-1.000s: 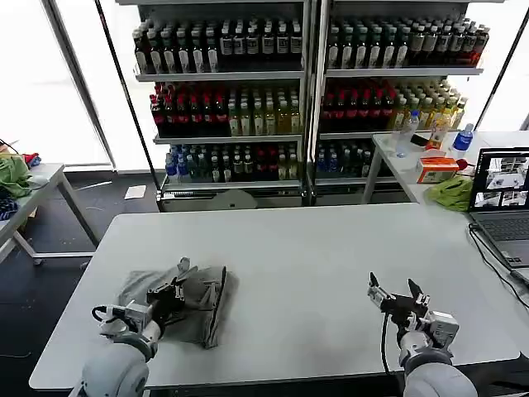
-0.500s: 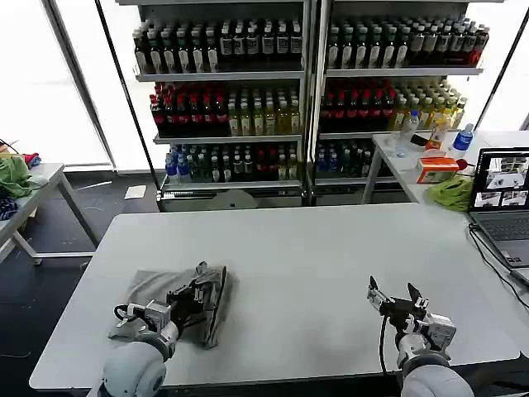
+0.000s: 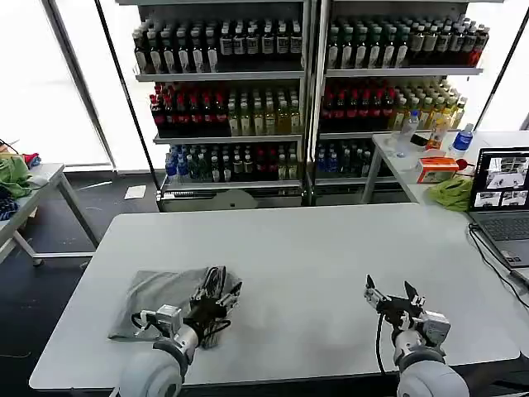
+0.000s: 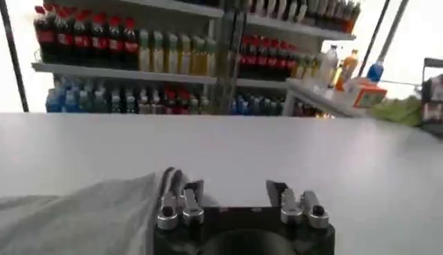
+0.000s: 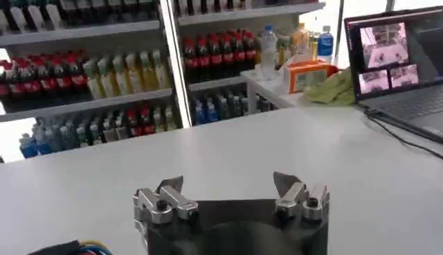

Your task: Fold and organize the clothes.

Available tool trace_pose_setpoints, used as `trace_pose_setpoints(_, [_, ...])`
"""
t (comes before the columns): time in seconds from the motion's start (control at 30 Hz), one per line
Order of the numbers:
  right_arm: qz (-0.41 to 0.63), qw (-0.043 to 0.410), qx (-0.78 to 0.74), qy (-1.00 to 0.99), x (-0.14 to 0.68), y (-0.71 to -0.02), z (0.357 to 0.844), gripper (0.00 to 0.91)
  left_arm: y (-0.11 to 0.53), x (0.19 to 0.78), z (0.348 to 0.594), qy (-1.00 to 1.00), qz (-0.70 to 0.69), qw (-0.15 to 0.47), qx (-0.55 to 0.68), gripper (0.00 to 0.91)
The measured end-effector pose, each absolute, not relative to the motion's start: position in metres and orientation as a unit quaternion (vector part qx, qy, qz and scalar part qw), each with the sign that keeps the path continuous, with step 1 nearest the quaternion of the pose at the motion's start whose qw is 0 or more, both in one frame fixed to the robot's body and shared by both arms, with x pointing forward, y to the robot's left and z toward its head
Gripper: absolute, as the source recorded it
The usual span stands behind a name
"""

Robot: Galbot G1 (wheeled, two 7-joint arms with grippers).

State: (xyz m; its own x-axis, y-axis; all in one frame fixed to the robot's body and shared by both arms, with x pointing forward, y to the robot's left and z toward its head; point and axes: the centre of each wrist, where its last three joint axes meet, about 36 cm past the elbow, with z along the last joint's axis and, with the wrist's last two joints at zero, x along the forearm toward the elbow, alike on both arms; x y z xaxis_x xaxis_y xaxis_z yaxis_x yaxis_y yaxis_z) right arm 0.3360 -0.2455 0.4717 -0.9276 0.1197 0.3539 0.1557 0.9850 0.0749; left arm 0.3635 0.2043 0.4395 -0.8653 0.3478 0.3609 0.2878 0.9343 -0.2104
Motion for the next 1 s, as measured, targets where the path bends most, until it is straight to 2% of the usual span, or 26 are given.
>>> trace_pose_setpoints(0.2, [-0.047, 0.175, -0.058, -0.982, 0.344, -0.243, 0.472, 0.907, 0.223, 0.361, 0.47, -0.966, 0.119, 0.172, -0.152, 0.907])
trace_pose_setpoints(0.4, [-0.043, 0.171, -0.044, -0.983, 0.352, -0.238, 0.474, 0.907, 0.269, 0.366, 0.483, -0.976, 0.106, 0.161, -0.097, 0.907])
trace_pose_setpoints(0.63, [-0.043, 0.171, -0.035, -0.984, 0.357, -0.233, 0.474, 0.907, 0.316, 0.373, 0.48, -0.982, 0.083, 0.169, -0.031, 0.907])
trace_pose_setpoints(1.0, [-0.046, 0.169, -0.03, -0.984, 0.359, -0.232, 0.475, 0.907, 0.35, 0.379, 0.451, -0.978, 0.063, 0.198, 0.014, 0.907])
